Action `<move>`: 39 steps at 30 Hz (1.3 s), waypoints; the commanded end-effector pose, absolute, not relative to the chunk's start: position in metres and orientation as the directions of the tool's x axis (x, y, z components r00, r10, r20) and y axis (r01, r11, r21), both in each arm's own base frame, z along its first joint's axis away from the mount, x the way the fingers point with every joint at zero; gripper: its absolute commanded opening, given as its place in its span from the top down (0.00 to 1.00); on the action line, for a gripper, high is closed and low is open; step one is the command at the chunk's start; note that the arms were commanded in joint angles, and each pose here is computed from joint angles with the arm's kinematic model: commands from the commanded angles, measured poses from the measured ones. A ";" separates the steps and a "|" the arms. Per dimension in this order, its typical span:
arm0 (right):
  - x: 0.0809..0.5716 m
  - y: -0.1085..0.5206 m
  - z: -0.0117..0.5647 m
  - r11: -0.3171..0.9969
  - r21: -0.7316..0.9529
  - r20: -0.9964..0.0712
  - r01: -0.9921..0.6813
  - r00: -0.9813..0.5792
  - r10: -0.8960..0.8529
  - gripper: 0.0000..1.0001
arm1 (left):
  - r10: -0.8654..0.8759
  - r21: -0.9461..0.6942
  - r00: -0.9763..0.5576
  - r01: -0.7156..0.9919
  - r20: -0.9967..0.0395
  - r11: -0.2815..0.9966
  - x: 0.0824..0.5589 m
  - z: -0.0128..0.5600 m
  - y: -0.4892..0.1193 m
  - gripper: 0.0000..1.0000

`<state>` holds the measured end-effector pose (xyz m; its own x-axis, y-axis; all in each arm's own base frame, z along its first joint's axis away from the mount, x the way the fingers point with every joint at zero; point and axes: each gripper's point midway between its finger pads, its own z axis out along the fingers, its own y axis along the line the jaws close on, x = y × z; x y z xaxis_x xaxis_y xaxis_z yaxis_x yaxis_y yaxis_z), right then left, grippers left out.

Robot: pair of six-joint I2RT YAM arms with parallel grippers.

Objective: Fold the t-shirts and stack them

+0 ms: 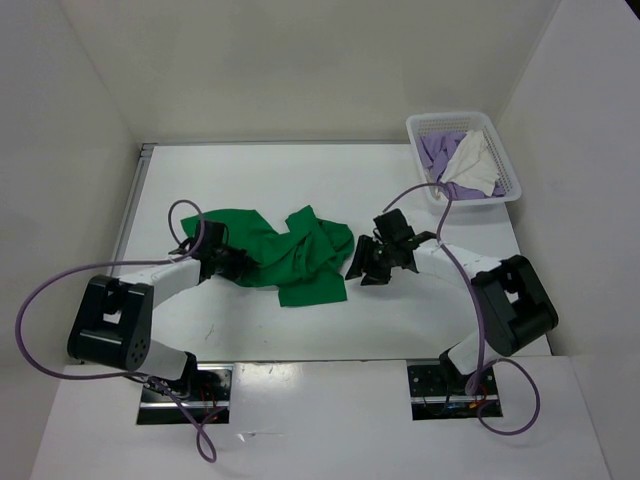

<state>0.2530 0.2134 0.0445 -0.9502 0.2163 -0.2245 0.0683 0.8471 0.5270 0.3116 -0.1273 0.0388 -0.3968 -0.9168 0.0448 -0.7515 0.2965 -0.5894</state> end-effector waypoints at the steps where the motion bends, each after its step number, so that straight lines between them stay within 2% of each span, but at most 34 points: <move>1: 0.253 0.221 0.046 0.850 0.526 -0.230 0.038 -0.956 0.185 0.43 | -0.912 -0.635 -0.410 -0.702 -0.012 0.324 0.334 0.053 -0.125 0.91; 5: 0.245 0.226 0.033 0.859 0.509 -0.193 0.045 -0.967 0.165 0.43 | -0.898 -0.664 -0.426 -0.642 -0.108 0.384 0.349 0.076 -0.118 1.00; 11: 0.236 0.235 0.019 0.859 0.508 -0.152 0.058 -0.976 0.156 0.43 | -0.859 -0.713 -0.440 -0.511 -0.262 0.480 0.376 0.131 -0.106 1.00; 13: 0.234 0.240 0.011 0.857 0.512 -0.131 0.061 -0.980 0.148 0.49 | -0.851 -0.718 -0.432 -0.487 -0.297 0.498 0.379 0.144 -0.100 1.00; 16: 0.231 0.245 0.004 0.854 0.515 -0.112 0.065 -0.983 0.143 0.59 | -0.846 -0.725 -0.427 -0.464 -0.320 0.509 0.380 0.155 -0.094 1.00; 17: 0.230 0.245 0.002 0.857 0.511 -0.105 0.069 -0.984 0.142 0.69 | -0.848 -0.727 -0.416 -0.461 -0.330 0.509 0.381 0.158 -0.088 1.00; 20: 0.242 0.251 0.014 0.841 0.537 -0.139 0.071 -0.975 0.171 0.84 | -0.835 -0.731 -0.404 -0.427 -0.373 0.532 0.390 0.175 -0.080 1.00; 21: 0.248 0.252 0.019 0.839 0.539 -0.160 0.073 -0.969 0.187 0.96 | -0.829 -0.737 -0.409 -0.408 -0.381 0.540 0.392 0.182 -0.081 1.00; 22: 0.252 0.251 0.031 0.840 0.539 -0.187 0.066 -0.963 0.196 1.00 | -0.829 -0.740 -0.398 -0.397 -0.394 0.542 0.396 0.189 -0.077 1.00; 24: 0.280 0.252 0.067 0.852 0.522 -0.305 0.017 -0.930 0.205 1.00 | -0.819 -0.758 -0.384 -0.342 -0.427 0.556 0.405 0.216 -0.075 1.00; 26: 0.308 0.249 0.130 0.851 0.525 -0.424 -0.030 -0.876 0.231 1.00 | -0.818 -0.770 -0.359 -0.308 -0.450 0.558 0.415 0.237 -0.068 1.00; 27: 0.320 0.243 0.154 0.853 0.518 -0.478 -0.057 -0.847 0.234 1.00 | -0.813 -0.787 -0.333 -0.250 -0.477 0.564 0.423 0.268 -0.066 1.00; 28: 0.347 0.232 0.201 0.838 0.541 -0.552 -0.071 -0.782 0.290 1.00 | -0.815 -0.795 -0.324 -0.231 -0.481 0.560 0.428 0.280 -0.064 1.00; 30: 0.364 0.217 0.247 0.821 0.563 -0.595 -0.091 -0.735 0.326 1.00 | -0.817 -0.807 -0.280 -0.184 -0.504 0.561 0.437 0.312 -0.051 1.00; 31: 0.383 0.202 0.296 0.803 0.583 -0.652 -0.121 -0.659 0.375 1.00 | -0.819 -0.818 -0.240 -0.129 -0.522 0.560 0.444 0.346 -0.046 1.00; 33: 0.393 0.193 0.340 0.790 0.593 -0.694 -0.156 -0.596 0.404 1.00 | -0.825 -0.825 -0.173 -0.093 -0.538 0.557 0.450 0.380 -0.027 1.00; 34: 0.396 0.189 0.392 0.774 0.594 -0.746 -0.220 -0.510 0.427 1.00 | -0.825 -0.827 -0.149 -0.068 -0.544 0.558 0.452 0.396 -0.021 1.00; 35: 0.396 0.187 0.410 0.772 0.592 -0.758 -0.231 -0.484 0.437 1.00 | -0.818 -0.820 -0.077 -0.014 -0.570 0.572 0.448 0.437 -0.007 1.00; 36: 0.395 0.178 0.457 0.776 0.570 -0.803 -0.272 -0.386 0.454 1.00 | -0.810 -0.811 -0.045 0.012 -0.584 0.584 0.448 0.455 -0.002 1.00; 38: 0.384 0.169 0.503 0.774 0.552 -0.830 -0.309 -0.291 0.476 1.00 | -0.793 -0.792 0.031 0.032 -0.609 0.610 0.443 0.491 0.011 1.00; 39: 0.369 0.160 0.548 0.760 0.543 -0.839 -0.357 -0.202 0.505 1.00 | -0.778 -0.775 0.088 0.078 -0.622 0.628 0.434 0.526 0.017 1.00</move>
<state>0.4084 0.1762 0.4702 -0.3544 0.4973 -0.7919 -0.2741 0.7544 0.5964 0.4514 0.0056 0.4443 -0.0480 -0.8306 -0.5549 -0.0547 0.5569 -0.8288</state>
